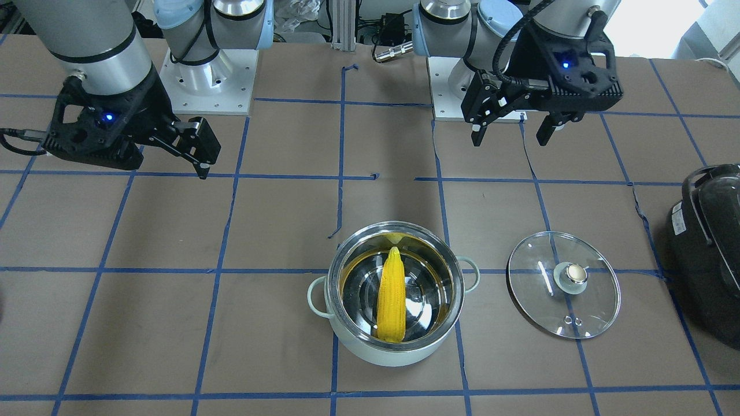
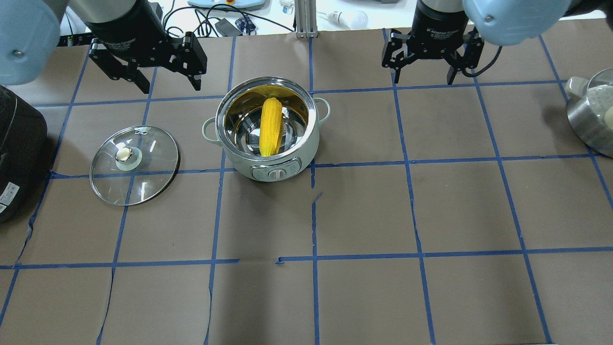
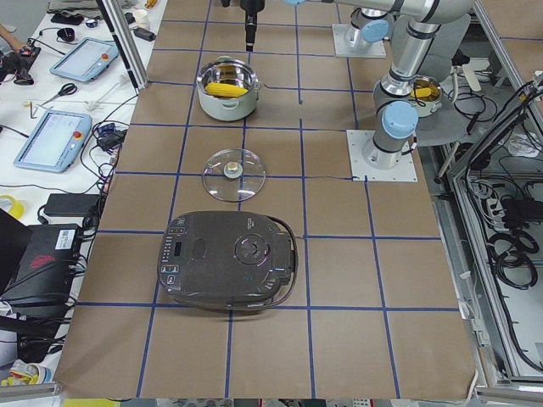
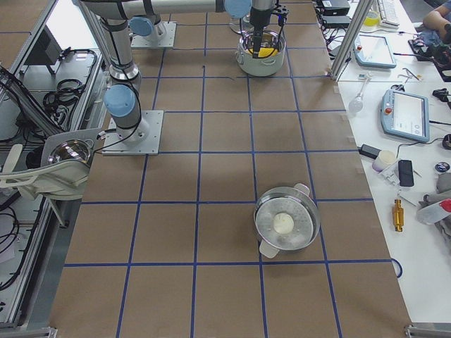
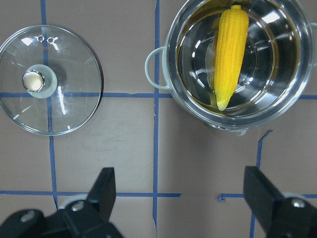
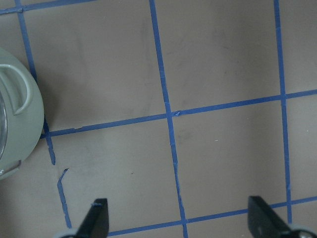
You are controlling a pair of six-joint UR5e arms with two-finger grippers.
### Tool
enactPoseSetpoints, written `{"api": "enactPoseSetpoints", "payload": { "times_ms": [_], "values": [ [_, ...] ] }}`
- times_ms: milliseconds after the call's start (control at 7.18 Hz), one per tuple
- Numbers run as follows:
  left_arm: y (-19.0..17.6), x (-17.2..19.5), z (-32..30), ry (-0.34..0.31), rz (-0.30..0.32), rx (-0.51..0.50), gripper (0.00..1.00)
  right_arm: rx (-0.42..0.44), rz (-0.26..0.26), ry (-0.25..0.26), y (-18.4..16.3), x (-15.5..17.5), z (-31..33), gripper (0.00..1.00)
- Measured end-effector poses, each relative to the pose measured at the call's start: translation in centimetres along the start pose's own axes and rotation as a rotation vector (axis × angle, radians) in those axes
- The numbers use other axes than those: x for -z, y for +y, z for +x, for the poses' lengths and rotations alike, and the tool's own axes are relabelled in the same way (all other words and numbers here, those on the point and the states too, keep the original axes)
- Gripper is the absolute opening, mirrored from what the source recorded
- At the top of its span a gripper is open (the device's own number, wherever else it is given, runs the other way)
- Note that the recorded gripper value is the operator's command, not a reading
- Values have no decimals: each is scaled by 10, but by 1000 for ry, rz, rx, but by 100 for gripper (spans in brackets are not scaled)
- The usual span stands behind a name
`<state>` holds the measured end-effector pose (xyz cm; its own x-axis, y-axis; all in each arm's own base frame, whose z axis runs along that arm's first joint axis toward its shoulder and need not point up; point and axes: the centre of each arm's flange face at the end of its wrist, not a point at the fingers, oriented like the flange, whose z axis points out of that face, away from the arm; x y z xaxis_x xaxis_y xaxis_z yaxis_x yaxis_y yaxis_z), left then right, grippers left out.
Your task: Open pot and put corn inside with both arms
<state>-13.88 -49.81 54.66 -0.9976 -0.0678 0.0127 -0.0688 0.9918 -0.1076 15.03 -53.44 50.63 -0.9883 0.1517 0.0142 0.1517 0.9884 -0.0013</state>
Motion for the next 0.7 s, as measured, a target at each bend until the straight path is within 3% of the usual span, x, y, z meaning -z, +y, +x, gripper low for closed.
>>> {"api": "enactPoseSetpoints", "payload": {
  "times_ms": [278, 696],
  "values": [
    [2, 7, -7, 2, 9, 12, 100, -6, 3, -19, 5, 7, 5, 100],
    [11, 8, -11, -9, -39, -34, 100, -9, 2, -13, 8, 10, 7, 100]
  ]
}}
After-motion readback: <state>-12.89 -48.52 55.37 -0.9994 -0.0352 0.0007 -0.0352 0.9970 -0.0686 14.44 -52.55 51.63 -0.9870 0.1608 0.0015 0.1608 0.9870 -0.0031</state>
